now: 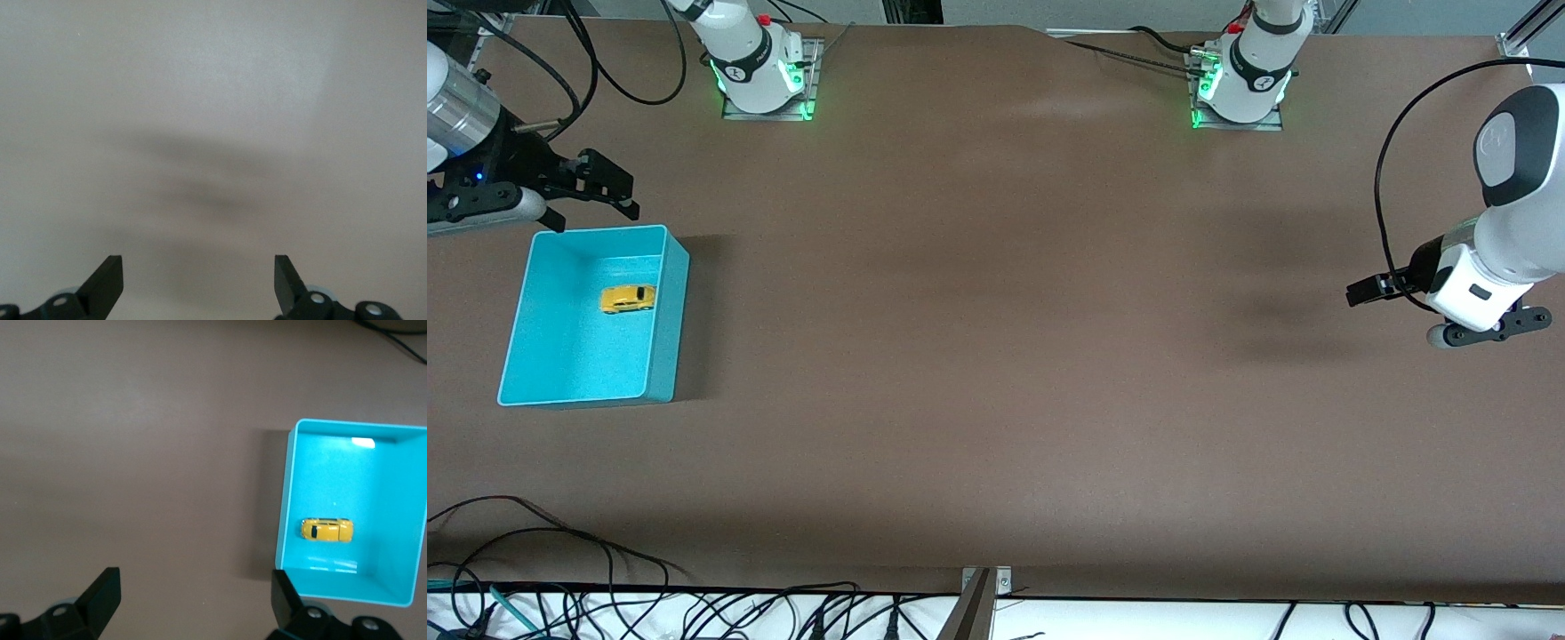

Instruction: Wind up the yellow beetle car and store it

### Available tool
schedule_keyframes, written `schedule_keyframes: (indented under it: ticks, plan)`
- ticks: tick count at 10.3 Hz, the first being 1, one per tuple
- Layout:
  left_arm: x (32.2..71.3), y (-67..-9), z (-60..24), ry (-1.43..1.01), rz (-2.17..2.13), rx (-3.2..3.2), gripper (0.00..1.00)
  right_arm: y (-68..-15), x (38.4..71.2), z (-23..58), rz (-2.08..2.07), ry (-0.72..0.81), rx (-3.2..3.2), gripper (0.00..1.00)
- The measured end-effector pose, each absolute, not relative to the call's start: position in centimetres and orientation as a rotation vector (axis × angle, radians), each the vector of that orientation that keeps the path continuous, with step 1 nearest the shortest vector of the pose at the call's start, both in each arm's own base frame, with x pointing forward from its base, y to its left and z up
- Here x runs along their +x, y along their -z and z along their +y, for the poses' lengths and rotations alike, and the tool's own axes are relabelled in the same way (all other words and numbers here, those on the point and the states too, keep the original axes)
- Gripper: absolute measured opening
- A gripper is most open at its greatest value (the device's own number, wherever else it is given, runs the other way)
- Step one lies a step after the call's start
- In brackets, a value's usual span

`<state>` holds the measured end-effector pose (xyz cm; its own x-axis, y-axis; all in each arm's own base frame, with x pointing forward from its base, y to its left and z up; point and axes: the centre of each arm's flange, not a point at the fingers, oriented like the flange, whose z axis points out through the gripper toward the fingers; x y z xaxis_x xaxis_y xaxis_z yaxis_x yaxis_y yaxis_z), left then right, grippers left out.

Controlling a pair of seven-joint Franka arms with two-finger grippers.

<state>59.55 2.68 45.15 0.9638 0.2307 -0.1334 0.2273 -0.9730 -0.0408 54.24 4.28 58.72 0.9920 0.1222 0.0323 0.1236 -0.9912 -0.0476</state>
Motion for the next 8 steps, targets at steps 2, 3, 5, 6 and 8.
schedule_keyframes:
  ticks: [2,3,5,6,8]
  plan:
    - [59.55,-45.15,2.68,-0.214,-0.36,-3.088,1.0,-58.65,54.09,4.63,-0.166,0.027,-3.109,1.0]
    - [59.55,-45.15,2.68,-0.214,-0.36,-3.088,1.0,-58.69,54.1,4.46,-0.169,0.028,-3.126,1.0]
    - [59.55,-45.15,2.73,-0.215,-0.337,-3.092,1.0,-58.81,54.13,4.3,-0.168,0.032,-3.134,1.0]
    - [59.55,-45.15,2.8,-0.215,-0.298,-3.098,1.0,-58.91,54.17,4.22,-0.166,0.036,-3.134,1.0]
    - [59.54,-45.15,2.96,-0.216,-0.249,-3.104,1.0,-58.95,54.39,4.02,-0.161,0.038,-3.134,1.0]
